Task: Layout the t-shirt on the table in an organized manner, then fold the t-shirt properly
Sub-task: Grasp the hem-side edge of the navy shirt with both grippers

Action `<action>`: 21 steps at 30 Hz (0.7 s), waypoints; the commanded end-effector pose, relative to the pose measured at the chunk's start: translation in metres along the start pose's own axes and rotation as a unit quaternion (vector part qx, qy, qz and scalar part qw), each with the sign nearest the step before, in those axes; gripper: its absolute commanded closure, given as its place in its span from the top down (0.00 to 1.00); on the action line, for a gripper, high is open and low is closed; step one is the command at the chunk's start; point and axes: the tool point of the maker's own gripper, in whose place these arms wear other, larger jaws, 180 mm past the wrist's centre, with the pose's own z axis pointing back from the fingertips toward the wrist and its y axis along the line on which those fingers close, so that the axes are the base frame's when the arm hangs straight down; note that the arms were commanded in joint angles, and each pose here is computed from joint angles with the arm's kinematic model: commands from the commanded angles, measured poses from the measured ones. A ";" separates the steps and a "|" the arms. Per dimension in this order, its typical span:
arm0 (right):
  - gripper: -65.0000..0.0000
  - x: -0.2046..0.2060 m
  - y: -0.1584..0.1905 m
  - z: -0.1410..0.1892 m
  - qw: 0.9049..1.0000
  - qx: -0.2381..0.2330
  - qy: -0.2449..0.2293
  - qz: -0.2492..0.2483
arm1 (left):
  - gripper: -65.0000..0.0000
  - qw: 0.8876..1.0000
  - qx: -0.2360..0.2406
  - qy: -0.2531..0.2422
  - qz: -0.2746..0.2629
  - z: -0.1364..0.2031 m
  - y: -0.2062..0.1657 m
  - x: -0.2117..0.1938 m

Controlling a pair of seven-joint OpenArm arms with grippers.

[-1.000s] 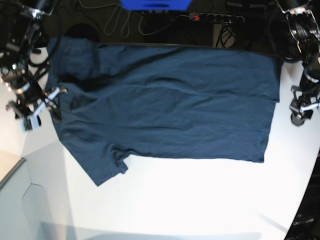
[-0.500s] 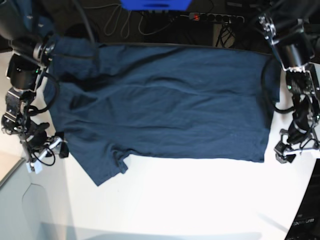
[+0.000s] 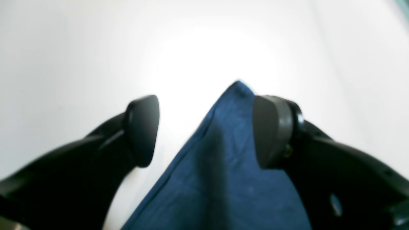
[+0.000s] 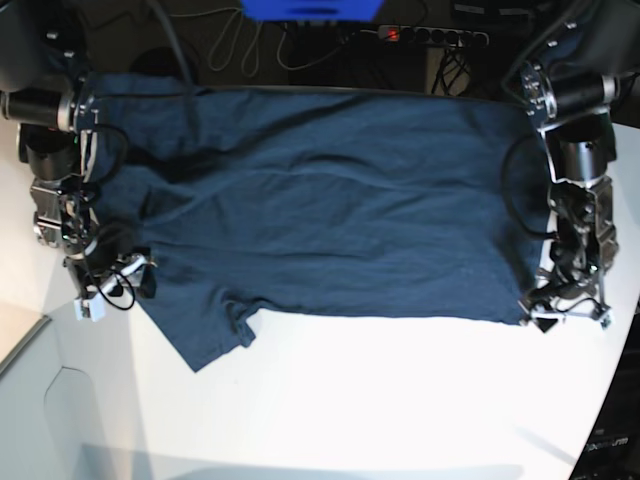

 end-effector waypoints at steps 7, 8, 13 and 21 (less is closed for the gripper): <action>0.56 -0.013 -0.004 -0.002 0.999 -0.013 0.034 0.019 | 0.68 0.999 -0.002 -0.019 -0.029 -0.015 -0.013 0.006; 0.53 -0.014 -0.004 -0.001 0.999 -0.013 0.035 0.019 | 0.68 0.999 0.002 -0.015 -0.031 -0.016 -0.011 0.001; 0.29 -0.017 0.000 -0.003 0.999 -0.010 0.038 0.016 | 0.68 0.998 0.004 -0.003 -0.068 -0.020 -0.012 -0.020; 0.01 -0.018 0.004 -0.004 0.999 -0.007 0.039 0.015 | 0.65 0.994 -0.004 0.007 -0.105 -0.020 -0.017 -0.032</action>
